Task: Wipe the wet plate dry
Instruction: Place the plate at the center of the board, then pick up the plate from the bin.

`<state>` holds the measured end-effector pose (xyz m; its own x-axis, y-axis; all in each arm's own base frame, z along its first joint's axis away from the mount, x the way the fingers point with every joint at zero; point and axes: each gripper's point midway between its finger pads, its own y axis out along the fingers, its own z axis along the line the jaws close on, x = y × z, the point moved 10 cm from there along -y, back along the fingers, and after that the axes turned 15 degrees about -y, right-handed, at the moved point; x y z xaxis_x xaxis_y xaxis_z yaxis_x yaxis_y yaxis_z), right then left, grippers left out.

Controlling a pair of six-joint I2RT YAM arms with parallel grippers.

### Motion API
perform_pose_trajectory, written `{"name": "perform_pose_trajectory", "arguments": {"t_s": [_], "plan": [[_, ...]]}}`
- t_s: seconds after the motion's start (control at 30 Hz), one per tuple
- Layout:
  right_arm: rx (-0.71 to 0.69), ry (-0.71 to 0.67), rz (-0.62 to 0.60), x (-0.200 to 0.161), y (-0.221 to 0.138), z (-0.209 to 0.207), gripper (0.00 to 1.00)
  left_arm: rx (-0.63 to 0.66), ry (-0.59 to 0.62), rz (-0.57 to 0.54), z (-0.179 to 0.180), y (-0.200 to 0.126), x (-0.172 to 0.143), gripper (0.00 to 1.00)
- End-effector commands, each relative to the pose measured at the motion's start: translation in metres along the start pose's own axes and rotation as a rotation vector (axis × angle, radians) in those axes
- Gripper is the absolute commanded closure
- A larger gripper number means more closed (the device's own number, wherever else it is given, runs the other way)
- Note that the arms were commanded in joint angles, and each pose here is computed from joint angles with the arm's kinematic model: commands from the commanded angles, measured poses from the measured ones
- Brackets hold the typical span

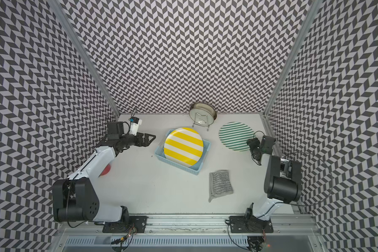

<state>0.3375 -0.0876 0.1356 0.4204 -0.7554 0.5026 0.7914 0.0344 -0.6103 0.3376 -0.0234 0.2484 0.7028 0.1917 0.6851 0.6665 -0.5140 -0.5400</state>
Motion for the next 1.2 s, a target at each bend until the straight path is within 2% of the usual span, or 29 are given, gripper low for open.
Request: {"name": "perform_pose_trajectory", "arguments": {"t_s": [0.0, 0.1, 0.2, 0.4, 0.5, 0.7, 1.17], "plan": [[-0.049, -0.064, -0.036, -0.002, -0.027, 0.002, 0.24, 0.062, -0.008, -0.012, 0.01, 0.006, 0.0, 0.01], [0.089, -0.137, -0.067, -0.006, -0.051, 0.021, 0.26, 0.113, 0.008, -0.001, 0.016, 0.01, 0.003, 0.07], [0.235, -0.301, -0.063, -0.019, -0.068, 0.061, 0.3, 0.132, 0.054, 0.03, 0.02, 0.015, 0.003, 0.2], [0.565, -0.727, 0.092, -0.091, -0.085, 0.165, 0.3, 0.102, 0.117, 0.092, 0.017, 0.021, -0.009, 0.21], [0.633, -0.859, 0.186, -0.126, -0.082, 0.191, 0.3, 0.072, 0.122, 0.11, 0.009, 0.022, -0.019, 0.2], [0.569, -1.027, 0.258, -0.162, -0.064, 0.219, 0.3, 0.054, 0.132, 0.149, -0.005, 0.037, -0.036, 0.19], [0.332, -1.147, 0.348, -0.187, -0.017, 0.232, 0.3, 0.028, 0.109, 0.222, -0.009, 0.058, -0.052, 0.18]]}}
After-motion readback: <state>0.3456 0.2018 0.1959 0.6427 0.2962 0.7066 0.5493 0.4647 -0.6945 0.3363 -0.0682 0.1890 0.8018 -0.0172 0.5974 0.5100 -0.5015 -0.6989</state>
